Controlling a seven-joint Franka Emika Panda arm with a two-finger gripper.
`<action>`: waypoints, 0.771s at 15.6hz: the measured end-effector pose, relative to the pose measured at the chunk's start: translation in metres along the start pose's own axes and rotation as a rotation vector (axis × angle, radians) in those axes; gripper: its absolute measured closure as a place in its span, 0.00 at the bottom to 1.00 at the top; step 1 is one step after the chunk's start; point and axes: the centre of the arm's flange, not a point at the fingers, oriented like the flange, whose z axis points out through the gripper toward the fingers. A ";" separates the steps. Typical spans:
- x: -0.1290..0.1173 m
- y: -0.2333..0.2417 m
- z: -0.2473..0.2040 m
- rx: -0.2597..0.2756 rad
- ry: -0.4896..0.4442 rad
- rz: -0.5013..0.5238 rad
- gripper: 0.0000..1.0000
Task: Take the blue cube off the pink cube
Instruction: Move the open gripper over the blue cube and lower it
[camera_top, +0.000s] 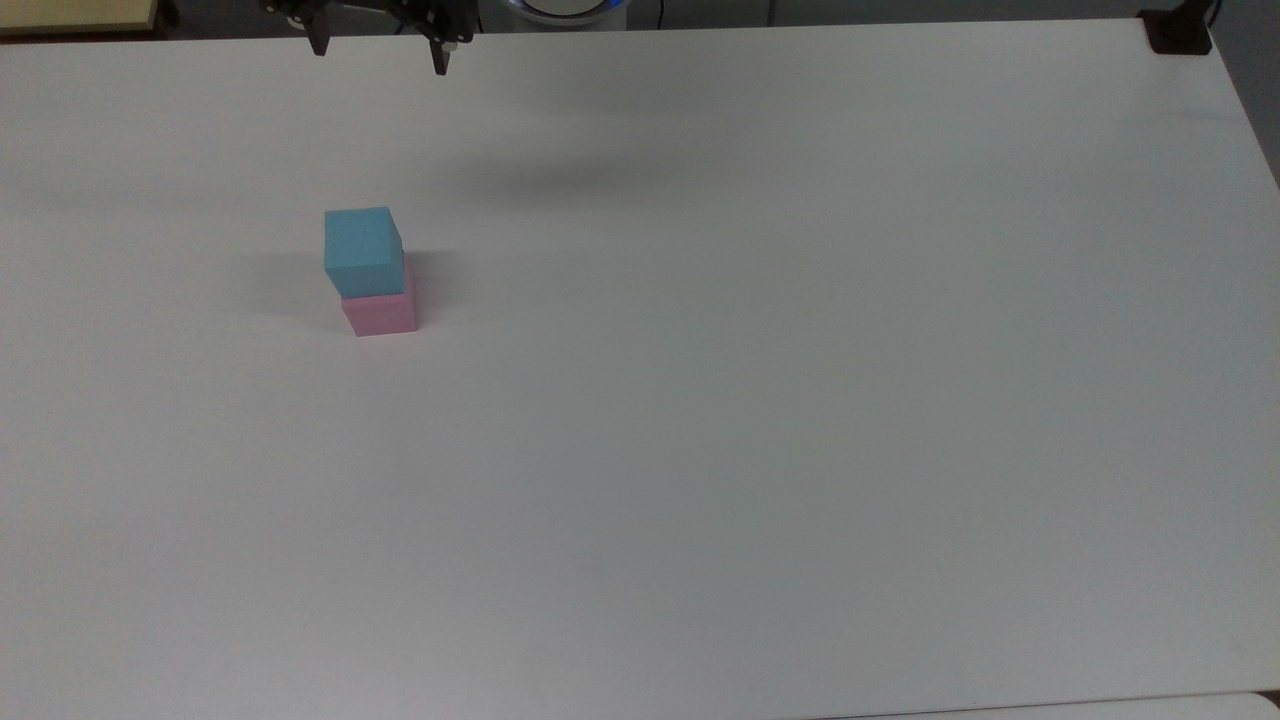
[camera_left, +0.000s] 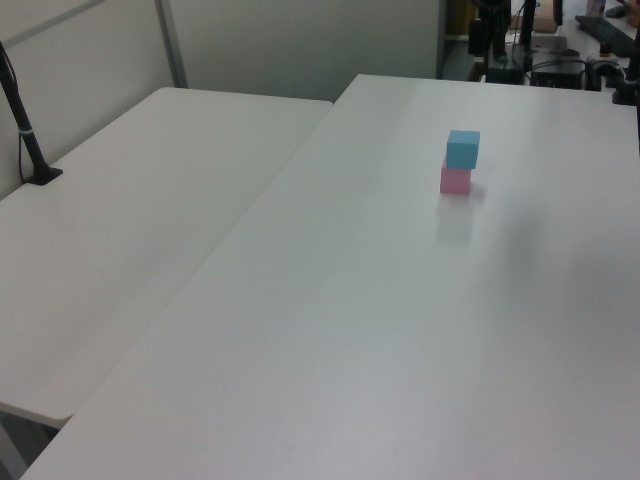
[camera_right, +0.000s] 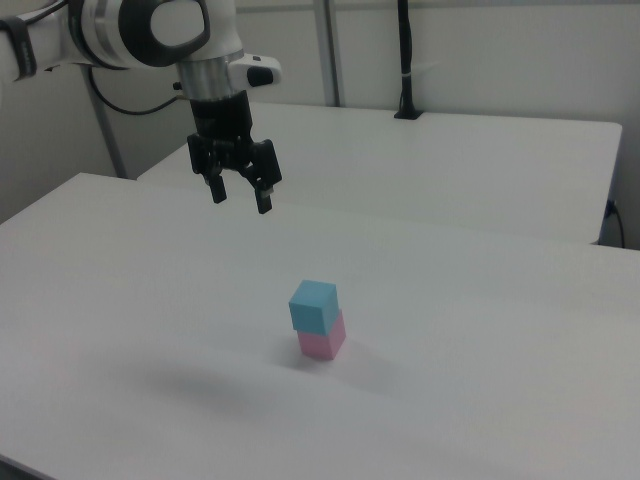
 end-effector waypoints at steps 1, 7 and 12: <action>0.000 0.000 0.000 0.000 0.000 0.000 0.00; 0.006 0.003 0.014 -0.005 -0.025 -0.006 0.00; 0.007 0.003 0.014 -0.005 -0.024 -0.006 0.00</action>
